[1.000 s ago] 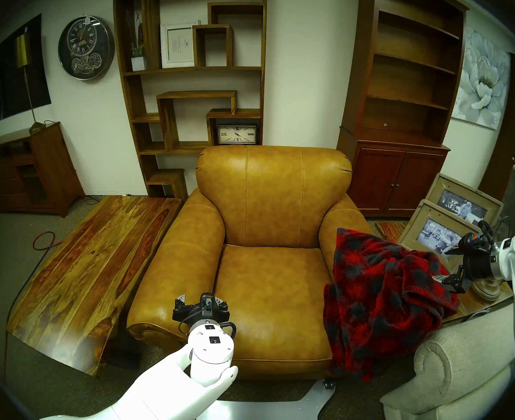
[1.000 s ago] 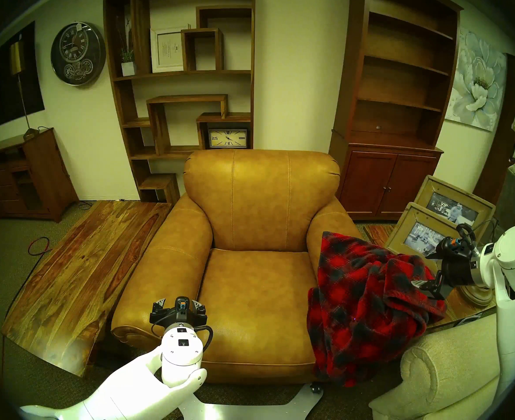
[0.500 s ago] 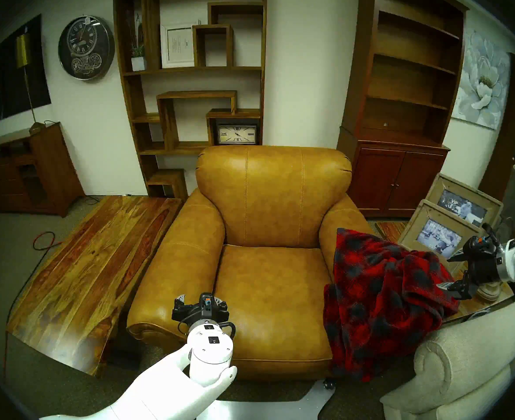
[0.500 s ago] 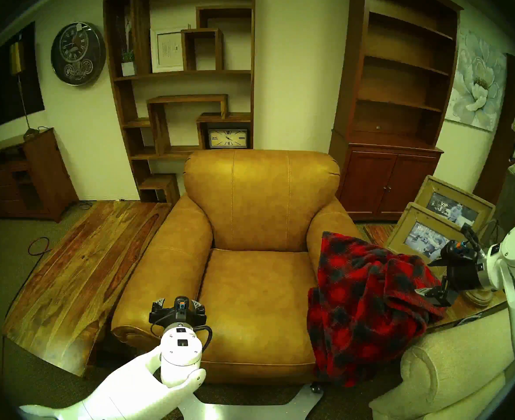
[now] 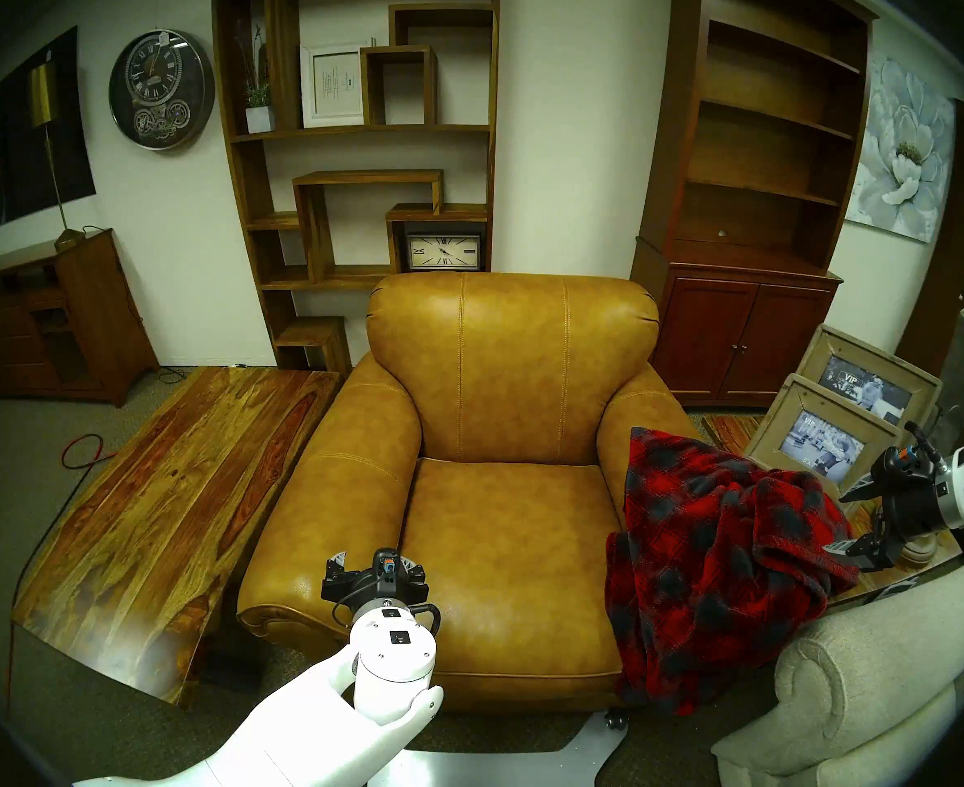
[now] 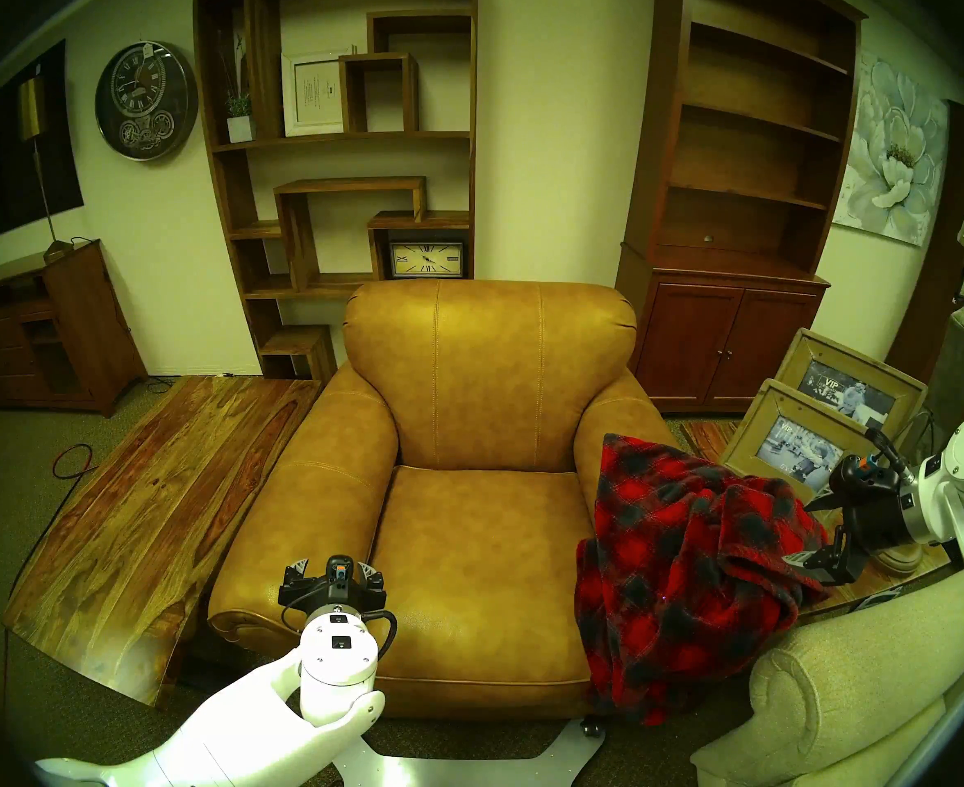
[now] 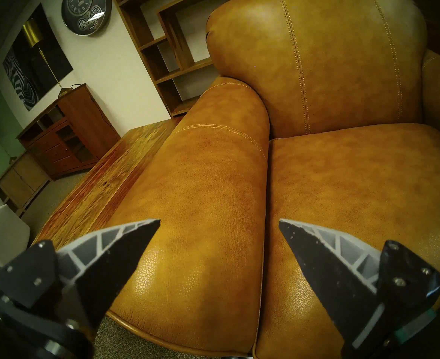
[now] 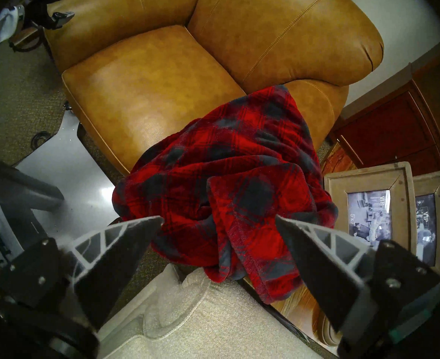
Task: Move the blanket from sofa and drape it over the sofa arm
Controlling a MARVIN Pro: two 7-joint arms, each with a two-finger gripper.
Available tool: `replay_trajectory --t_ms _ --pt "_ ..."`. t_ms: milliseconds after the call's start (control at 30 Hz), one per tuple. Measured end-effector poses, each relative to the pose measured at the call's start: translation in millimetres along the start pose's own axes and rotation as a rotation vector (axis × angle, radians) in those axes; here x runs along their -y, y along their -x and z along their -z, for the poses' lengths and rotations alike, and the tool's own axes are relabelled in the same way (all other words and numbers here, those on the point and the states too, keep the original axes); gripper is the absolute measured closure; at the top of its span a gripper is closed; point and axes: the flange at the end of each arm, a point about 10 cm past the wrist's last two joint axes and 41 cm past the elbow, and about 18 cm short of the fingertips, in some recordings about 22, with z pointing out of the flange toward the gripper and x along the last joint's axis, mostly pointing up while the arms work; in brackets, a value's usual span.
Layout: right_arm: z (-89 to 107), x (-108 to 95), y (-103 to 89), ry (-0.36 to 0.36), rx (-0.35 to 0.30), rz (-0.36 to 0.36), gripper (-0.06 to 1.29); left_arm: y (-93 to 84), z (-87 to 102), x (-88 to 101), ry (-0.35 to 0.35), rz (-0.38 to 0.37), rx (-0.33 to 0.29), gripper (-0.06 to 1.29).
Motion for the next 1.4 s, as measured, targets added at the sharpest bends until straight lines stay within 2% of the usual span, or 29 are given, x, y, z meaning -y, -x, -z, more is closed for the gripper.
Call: replay_trajectory --t_ms 700,1400 --pt "1.6 3.1 1.2 -0.068 0.017 0.021 0.01 0.0 0.1 0.2 0.001 -0.002 0.001 -0.04" --pt "2.0 5.9 1.3 -0.104 0.022 0.025 0.01 0.0 0.3 0.1 0.001 -0.002 0.002 -0.04"
